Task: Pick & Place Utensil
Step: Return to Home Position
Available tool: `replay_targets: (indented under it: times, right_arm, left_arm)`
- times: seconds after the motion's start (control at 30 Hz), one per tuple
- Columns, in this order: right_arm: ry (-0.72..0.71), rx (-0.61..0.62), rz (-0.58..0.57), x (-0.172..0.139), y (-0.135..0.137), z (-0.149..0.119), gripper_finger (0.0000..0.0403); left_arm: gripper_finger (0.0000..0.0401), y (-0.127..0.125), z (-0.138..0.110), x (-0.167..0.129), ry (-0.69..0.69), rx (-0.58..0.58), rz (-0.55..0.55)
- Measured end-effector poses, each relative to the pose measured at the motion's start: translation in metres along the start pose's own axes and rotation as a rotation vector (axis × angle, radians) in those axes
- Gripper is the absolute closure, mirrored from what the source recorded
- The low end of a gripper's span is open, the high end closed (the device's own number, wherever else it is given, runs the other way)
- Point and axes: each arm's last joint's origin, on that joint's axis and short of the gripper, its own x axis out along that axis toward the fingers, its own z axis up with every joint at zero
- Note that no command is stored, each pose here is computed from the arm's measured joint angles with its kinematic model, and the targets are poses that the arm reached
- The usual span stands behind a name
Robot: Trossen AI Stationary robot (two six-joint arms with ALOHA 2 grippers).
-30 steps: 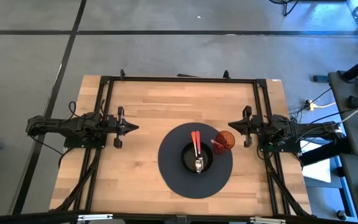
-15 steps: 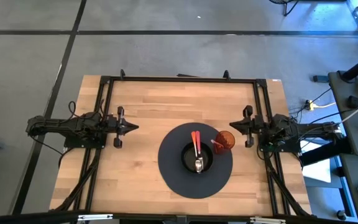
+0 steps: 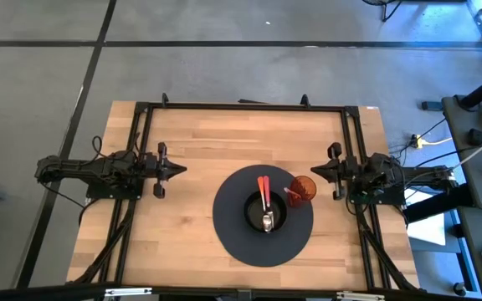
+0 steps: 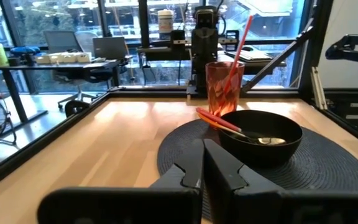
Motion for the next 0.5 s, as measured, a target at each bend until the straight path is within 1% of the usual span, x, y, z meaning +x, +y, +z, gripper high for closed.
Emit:
replay_targets:
  times: [0.27,0.5]
  right_arm:
    - [-0.007,0.0,-0.001,0.0,0.0,0.0007,0.0402]
    - [0.04,-0.007,-0.048,0.0,-0.0014,-0.0038,0.0402]
  left_arm:
    - [0.04,0.0,0.0,0.0,0.0,-0.025,0.0]
    - [0.0399,0.0,0.0,0.0,0.0,-0.024,-0.001]
